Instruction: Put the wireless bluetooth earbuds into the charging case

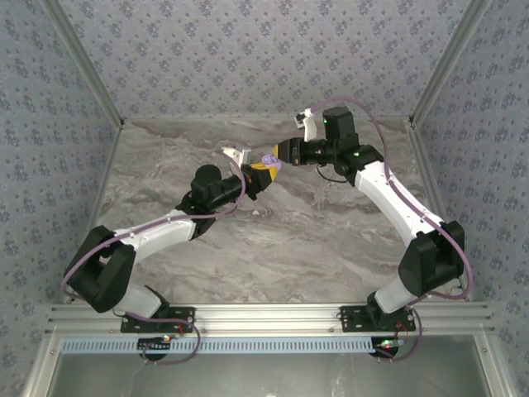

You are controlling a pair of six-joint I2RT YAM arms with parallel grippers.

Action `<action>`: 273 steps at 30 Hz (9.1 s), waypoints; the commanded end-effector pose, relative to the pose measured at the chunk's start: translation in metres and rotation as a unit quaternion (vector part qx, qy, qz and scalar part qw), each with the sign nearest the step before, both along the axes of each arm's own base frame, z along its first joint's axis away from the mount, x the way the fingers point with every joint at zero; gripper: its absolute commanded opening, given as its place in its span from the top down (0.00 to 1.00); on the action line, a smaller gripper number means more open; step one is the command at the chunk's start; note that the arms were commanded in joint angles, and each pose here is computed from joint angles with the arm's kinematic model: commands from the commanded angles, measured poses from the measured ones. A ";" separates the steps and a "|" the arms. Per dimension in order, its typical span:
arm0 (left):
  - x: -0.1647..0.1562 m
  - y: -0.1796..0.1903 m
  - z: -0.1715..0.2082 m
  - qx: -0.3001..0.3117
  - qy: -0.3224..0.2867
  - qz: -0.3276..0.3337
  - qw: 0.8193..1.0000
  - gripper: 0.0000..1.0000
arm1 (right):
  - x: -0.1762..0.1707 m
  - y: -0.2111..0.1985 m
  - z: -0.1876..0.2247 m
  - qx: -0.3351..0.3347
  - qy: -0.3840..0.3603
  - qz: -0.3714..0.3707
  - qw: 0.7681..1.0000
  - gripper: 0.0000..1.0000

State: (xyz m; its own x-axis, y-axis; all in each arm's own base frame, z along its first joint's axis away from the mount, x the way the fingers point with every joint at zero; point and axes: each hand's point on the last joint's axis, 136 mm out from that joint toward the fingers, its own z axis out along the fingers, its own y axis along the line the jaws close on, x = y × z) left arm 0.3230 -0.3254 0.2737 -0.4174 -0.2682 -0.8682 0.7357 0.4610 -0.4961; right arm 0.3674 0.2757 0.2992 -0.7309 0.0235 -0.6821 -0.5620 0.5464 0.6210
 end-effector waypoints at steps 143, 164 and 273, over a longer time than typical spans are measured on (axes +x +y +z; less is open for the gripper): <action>-0.036 0.102 0.027 0.202 -0.076 0.137 0.967 0.87 | -0.018 0.109 -0.311 -0.402 0.198 0.066 0.892 0.69; -0.031 0.089 0.022 0.196 -0.065 0.117 0.972 0.87 | -0.012 0.020 -0.267 -0.381 0.183 0.016 0.906 0.77; -0.027 0.069 0.019 0.195 -0.062 0.092 0.975 0.87 | -0.009 -0.042 -0.234 -0.428 0.174 -0.039 0.886 0.75</action>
State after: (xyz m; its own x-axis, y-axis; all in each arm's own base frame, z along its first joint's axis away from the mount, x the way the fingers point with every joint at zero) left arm 0.2963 -0.2509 0.2616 -0.3377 0.0728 -0.9384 0.6440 0.7450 -0.1740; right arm 0.3594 0.2351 0.0412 -0.9169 -0.3574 -0.1775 -0.3746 0.9242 0.0741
